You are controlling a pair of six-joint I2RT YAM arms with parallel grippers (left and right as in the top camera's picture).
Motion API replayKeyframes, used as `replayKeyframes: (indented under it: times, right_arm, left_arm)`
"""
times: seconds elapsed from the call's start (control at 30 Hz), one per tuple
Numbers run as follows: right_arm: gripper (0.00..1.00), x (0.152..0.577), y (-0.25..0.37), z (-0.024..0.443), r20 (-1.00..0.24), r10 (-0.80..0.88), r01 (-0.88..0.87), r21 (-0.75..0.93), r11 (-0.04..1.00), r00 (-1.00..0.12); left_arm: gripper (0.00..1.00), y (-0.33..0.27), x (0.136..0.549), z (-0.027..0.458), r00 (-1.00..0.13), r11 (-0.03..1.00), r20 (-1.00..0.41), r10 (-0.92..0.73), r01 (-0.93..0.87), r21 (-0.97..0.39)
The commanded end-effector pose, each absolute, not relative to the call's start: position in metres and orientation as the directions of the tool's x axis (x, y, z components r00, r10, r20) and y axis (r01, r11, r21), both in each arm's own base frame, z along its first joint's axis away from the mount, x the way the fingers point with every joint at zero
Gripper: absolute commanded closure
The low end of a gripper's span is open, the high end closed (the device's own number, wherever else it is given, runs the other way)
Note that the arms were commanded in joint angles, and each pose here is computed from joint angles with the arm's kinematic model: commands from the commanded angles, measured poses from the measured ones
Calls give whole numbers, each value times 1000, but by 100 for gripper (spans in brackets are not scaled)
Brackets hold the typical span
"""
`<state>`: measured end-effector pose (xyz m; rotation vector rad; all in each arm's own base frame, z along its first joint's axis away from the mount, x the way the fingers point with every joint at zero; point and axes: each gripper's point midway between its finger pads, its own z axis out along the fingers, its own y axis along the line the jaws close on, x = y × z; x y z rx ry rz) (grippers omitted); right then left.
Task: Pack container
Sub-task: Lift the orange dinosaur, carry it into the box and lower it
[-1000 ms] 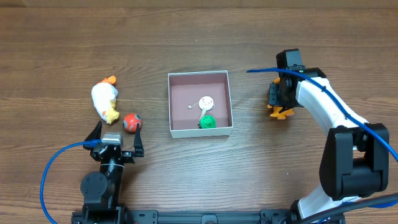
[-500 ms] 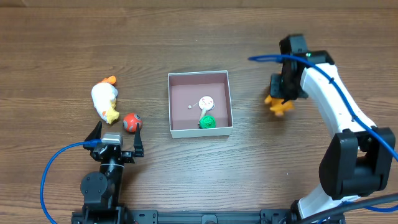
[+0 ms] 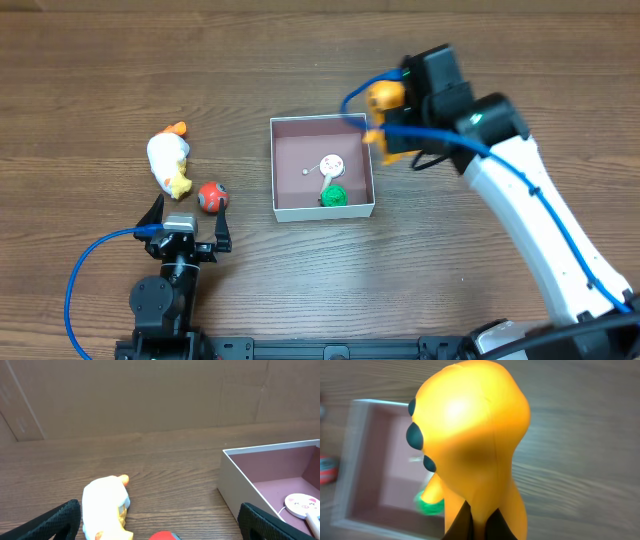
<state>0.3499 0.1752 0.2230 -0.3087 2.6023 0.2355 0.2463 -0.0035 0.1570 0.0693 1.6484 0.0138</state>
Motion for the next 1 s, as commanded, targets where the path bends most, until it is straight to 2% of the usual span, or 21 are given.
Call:
replayKeyframes:
  times: [0.0, 0.23, 0.4, 0.67, 0.97]
  right_arm:
    - [96, 339, 213, 241, -559, -227, -356, 132, 925, -797]
    - [96, 340, 243, 225, -555, -259, -391, 132, 911, -791]
    - [94, 353, 251, 191, -502, -271, -374, 116, 920, -821]
    - [93, 362, 255, 142, -404, -210, -280, 122, 952, -890]
    - [93, 370, 235, 135, -407, -87, -120, 57, 991, -909]
  left_arm:
    - [0, -4, 246, 157, -69, 997, -996, 65, 42, 62]
    - [0, -4, 246, 157, -69, 997, -996, 65, 42, 62]
    - [0, -4, 246, 157, -69, 997, -996, 65, 42, 62]
    - [0, -4, 246, 157, -69, 997, -996, 65, 42, 62]
    - [0, -4, 246, 157, -69, 997, -996, 65, 42, 62]
